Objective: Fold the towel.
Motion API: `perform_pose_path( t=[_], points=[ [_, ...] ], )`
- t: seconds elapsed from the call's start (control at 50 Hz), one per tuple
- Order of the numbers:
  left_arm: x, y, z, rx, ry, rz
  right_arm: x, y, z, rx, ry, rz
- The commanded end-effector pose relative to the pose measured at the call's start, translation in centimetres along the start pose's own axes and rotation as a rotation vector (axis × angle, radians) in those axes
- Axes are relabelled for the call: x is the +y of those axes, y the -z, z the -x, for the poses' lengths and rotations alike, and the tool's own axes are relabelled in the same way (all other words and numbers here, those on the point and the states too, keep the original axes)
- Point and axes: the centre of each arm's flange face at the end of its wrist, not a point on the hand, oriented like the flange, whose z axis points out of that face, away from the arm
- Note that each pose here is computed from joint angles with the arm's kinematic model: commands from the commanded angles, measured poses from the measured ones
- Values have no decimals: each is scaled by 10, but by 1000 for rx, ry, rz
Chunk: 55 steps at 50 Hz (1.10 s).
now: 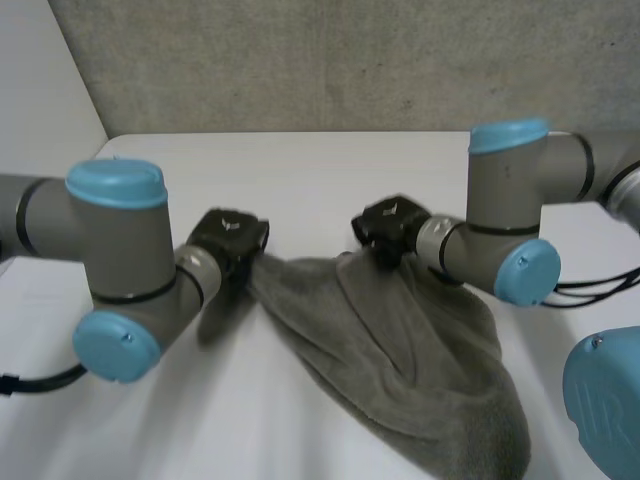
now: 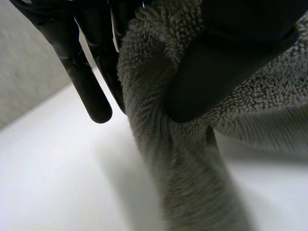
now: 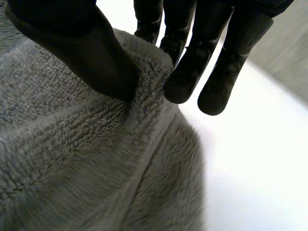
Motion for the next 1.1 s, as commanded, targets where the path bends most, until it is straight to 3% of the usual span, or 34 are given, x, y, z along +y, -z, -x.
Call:
perform_pose_path(
  t=[0.02,0.04,0.06,0.08,0.1,0.12,0.14,0.18,0.24,0.38,0.54,0.66,0.82,1.1],
  points=[
    [-75,-12,29,-129,-10,-295,-107,34,-62,397,110,-455],
    [-101,-11,42,-207,3,-417,-107,34,-62,398,110,-456],
    [-122,-6,54,-300,25,-531,-128,50,-72,489,123,-592],
    [-123,-6,54,-301,25,-532,-152,75,-82,582,139,-733],
    [-142,2,63,-382,43,-641,-153,76,-82,583,139,-735],
    [-157,11,72,-449,64,-735,-168,101,-93,654,161,-840],
    [-157,11,72,-449,64,-736,-171,117,-96,678,177,-874],
    [-167,21,78,-497,83,-844,-164,116,-95,660,181,-854],
    [-161,20,76,-491,79,-850,-146,106,-84,569,176,-776],
    [-96,5,47,-357,29,-670,-98,91,-58,414,142,-584],
    [-8,3,30,-300,16,-410,-24,66,-34,284,65,-348],
    [47,3,14,-252,6,-236,32,54,-7,186,101,-174],
    [73,22,1,-193,-11,-77,59,62,11,111,147,-21],
    [58,77,0,-142,-51,53,51,115,9,136,127,16]
  ],
)
